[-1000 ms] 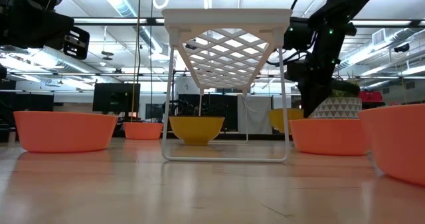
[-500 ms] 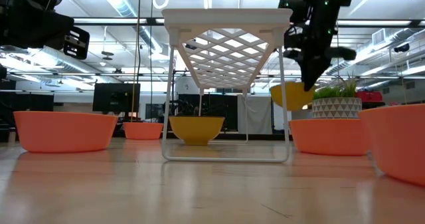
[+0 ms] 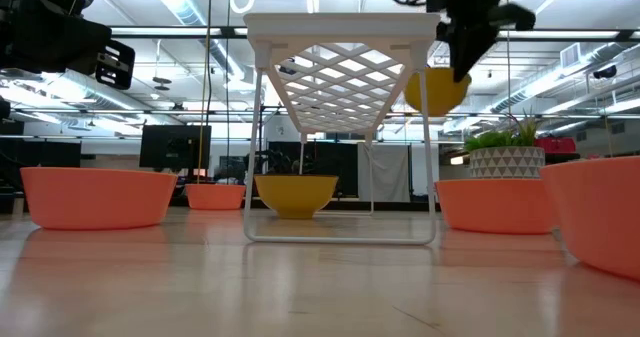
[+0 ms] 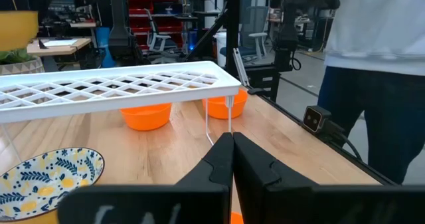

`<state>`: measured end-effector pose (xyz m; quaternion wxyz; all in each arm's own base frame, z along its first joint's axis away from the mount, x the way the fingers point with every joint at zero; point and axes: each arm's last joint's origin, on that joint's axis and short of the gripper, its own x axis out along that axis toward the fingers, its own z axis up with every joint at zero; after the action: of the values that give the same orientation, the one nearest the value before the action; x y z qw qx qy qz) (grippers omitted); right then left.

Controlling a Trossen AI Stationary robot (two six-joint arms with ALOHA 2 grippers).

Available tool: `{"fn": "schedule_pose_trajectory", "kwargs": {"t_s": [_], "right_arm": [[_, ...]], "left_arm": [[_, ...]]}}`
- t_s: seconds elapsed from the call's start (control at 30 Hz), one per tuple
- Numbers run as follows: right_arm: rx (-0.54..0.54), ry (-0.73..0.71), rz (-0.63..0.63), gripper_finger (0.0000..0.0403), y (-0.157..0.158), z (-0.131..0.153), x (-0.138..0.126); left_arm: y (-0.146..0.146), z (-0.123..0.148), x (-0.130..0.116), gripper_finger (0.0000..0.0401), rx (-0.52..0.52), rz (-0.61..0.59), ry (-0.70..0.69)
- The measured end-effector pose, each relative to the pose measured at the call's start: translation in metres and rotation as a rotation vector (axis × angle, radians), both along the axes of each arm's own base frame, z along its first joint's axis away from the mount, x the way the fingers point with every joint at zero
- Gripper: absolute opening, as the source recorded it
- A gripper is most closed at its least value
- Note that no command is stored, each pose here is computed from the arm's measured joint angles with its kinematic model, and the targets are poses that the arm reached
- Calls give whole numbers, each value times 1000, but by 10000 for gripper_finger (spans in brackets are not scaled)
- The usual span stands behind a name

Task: Pick & Place Mini bowls
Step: Put the yellow patterned bowl on the shelf

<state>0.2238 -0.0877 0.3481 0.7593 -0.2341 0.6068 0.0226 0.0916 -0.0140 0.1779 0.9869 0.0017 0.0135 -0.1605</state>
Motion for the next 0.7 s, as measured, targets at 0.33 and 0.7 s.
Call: {"fn": "schedule_pose_trajectory", "kwargs": {"t_s": [0.33,0.7], "right_arm": [[-17,-52,42,0,18,43,-7],[-61,-63,211,0,35,50,-1]], "left_arm": [[0,0,0,14,0,0,1],[0,0,0,14,0,0,1]]}}
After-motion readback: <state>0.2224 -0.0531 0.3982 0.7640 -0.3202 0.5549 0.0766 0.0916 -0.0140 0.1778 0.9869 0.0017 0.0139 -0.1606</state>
